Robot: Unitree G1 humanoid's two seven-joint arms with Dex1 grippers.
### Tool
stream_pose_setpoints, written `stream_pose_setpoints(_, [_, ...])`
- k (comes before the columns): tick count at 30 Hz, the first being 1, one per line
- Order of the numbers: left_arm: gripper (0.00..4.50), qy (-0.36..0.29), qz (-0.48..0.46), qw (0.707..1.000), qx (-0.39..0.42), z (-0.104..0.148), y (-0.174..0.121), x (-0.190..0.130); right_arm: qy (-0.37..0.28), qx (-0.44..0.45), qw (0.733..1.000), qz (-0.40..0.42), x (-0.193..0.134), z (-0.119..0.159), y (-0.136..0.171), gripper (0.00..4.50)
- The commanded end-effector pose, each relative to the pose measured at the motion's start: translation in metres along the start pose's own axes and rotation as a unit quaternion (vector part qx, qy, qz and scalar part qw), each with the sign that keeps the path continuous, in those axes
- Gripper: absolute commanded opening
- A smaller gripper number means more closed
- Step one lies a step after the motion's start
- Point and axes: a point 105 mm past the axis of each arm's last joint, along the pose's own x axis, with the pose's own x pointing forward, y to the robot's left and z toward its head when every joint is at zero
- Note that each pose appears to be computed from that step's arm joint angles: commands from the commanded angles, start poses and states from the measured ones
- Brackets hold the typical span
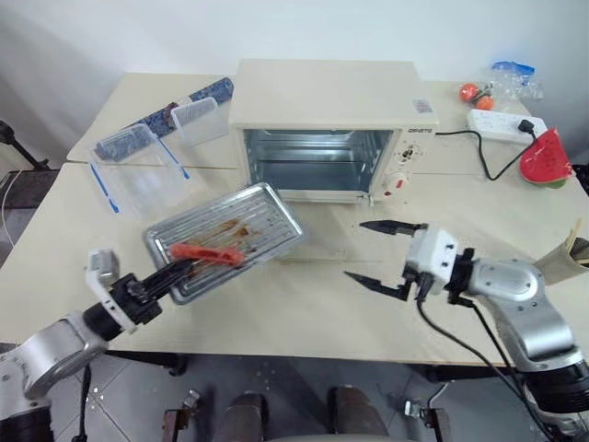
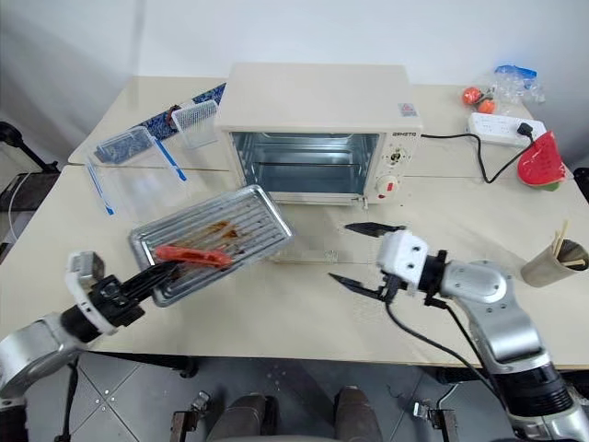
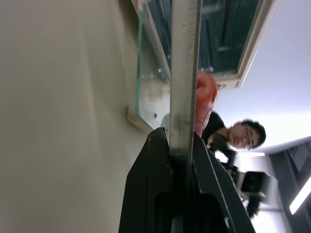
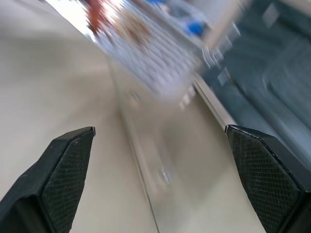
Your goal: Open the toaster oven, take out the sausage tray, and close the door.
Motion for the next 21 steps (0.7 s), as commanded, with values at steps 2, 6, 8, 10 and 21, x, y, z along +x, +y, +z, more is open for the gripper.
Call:
stream_pose_setpoints(2, [0.00, -0.038, -0.070, 0.997, 0.010, 0.003, -0.021, -0.031, 0.019, 0.058, 0.997, -0.048, -0.026, -0.017, -0.023, 3.90])
stream_pose_setpoints(6, [0.00, -0.092, -0.064, 0.994, -0.014, 0.001, -0.012, -0.064, 0.052, 0.075, 0.995, -0.047, -0.032, -0.039, -0.020, 2.63])
stream_pose_setpoints(8, [0.00, -0.112, -0.050, 0.992, -0.025, -0.003, -0.006, -0.077, 0.064, 0.085, 0.993, -0.045, -0.032, -0.048, -0.018, 2.01])
stream_pose_setpoints(10, [0.00, -0.135, -0.034, 0.990, -0.030, -0.004, -0.001, -0.084, 0.072, 0.091, 0.992, -0.050, -0.031, -0.054, -0.019, 1.40])
stream_pose_setpoints(21, [0.00, -0.285, 0.011, 0.957, -0.061, 0.003, 0.023, -0.088, 0.105, 0.150, 0.981, -0.066, -0.021, -0.093, -0.020, 0.02])
